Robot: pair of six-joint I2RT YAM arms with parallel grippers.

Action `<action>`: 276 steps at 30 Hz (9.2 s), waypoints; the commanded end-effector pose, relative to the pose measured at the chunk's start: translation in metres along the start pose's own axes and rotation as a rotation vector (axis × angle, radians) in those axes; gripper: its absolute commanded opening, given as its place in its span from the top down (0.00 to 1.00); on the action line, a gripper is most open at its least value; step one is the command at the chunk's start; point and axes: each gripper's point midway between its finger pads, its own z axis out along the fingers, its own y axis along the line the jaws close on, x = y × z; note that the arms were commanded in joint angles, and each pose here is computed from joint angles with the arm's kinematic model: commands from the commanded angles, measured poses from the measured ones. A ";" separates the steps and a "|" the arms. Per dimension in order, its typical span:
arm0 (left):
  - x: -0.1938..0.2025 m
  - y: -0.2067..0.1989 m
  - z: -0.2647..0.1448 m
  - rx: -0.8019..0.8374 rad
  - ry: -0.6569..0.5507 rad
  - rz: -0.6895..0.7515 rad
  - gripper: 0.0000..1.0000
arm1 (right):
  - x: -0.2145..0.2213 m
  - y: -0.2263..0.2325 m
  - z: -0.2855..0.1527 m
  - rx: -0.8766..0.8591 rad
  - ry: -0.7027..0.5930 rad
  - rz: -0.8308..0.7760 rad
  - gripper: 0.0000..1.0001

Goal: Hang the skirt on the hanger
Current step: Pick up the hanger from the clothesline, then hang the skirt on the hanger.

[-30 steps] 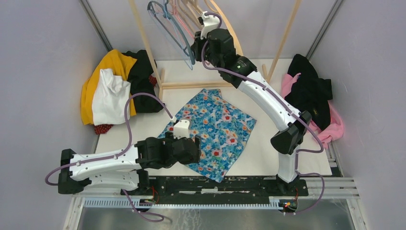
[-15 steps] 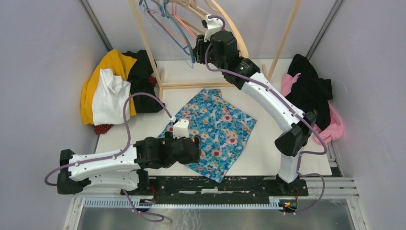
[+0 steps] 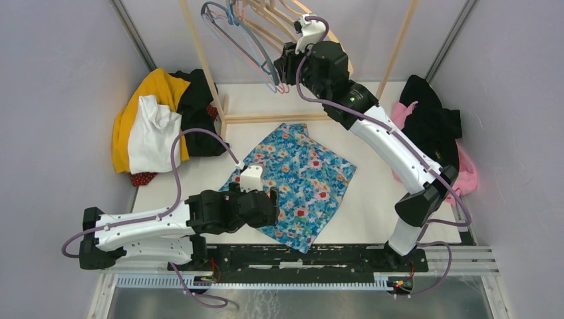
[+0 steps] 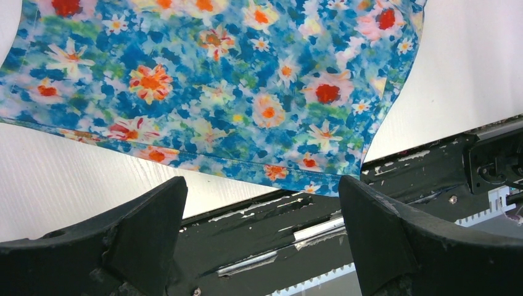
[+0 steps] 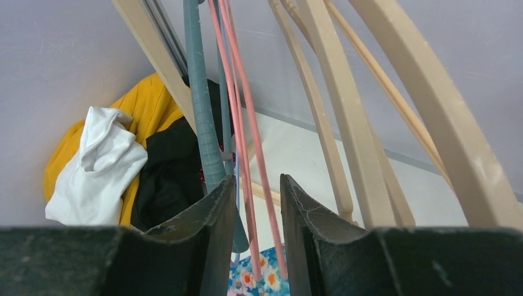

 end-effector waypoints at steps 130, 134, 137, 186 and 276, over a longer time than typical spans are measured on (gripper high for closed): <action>-0.015 0.002 -0.015 0.045 -0.054 -0.067 0.01 | 0.071 -0.025 -0.110 0.029 -0.062 -0.164 0.99; -0.016 0.001 -0.015 0.051 -0.058 -0.066 0.01 | 0.105 -0.042 -0.150 0.041 0.007 -0.149 0.99; -0.014 0.001 -0.013 0.046 -0.055 -0.058 0.01 | 0.130 -0.051 -0.176 0.040 0.065 -0.135 0.99; -0.001 -0.009 -0.003 0.062 -0.004 -0.057 0.01 | 0.376 0.090 -0.286 -0.481 0.356 0.236 0.99; -0.001 -0.021 -0.002 0.107 0.002 -0.046 0.01 | 0.430 0.047 -0.328 -0.136 0.379 0.054 0.99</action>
